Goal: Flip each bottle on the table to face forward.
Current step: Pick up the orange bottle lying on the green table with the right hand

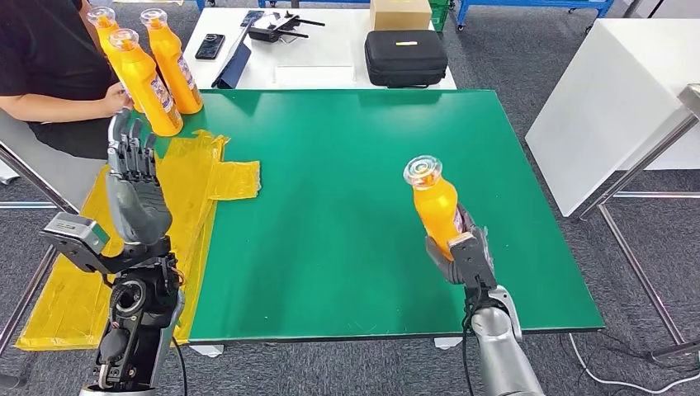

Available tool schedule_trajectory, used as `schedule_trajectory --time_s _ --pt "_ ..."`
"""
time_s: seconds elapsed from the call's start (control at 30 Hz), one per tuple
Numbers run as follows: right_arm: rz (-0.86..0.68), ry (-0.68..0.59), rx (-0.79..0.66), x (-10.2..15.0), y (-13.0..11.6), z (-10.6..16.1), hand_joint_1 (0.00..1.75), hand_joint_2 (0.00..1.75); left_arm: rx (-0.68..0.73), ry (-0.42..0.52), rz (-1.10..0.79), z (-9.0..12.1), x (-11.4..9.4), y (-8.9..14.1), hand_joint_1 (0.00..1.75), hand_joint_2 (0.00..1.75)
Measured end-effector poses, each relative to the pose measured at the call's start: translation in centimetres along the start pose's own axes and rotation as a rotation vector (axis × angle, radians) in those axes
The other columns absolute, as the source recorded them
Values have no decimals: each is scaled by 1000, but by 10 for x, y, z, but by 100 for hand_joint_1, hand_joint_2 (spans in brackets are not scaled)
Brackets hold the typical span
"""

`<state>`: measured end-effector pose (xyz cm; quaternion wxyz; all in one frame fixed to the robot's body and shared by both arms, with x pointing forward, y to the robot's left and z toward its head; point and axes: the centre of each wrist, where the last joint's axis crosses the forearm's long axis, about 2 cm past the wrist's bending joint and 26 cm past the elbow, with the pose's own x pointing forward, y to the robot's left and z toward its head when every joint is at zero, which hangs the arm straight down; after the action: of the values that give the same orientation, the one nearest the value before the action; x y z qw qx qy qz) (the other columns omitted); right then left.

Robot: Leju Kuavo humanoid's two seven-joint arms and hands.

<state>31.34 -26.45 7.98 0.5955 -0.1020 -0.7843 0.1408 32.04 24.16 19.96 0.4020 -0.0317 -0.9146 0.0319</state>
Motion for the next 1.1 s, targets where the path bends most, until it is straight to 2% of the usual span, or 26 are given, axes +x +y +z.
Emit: schedule_trajectory --time_s 0.2,0.37,0.47,0.57,0.83,1.1 --pt "-2 -124 -46 42 25 -45 175 175 -58 90 168 1 -13 -34 0 175" --pt "60 -171 11 80 74 -83 175 175 -108 173 268 7 -23 -78 0 175" --pt "72 -187 59 97 104 -93 175 175 -142 216 306 16 -26 -107 0 175" --pt "74 -190 110 106 125 -94 175 175 -169 246 328 23 -26 -125 0 175" --pt "62 -162 162 126 166 -84 175 175 -162 279 338 33 -30 -141 0 175" --pt "94 -159 202 130 178 -81 175 175 -126 277 347 35 -34 -139 0 175"
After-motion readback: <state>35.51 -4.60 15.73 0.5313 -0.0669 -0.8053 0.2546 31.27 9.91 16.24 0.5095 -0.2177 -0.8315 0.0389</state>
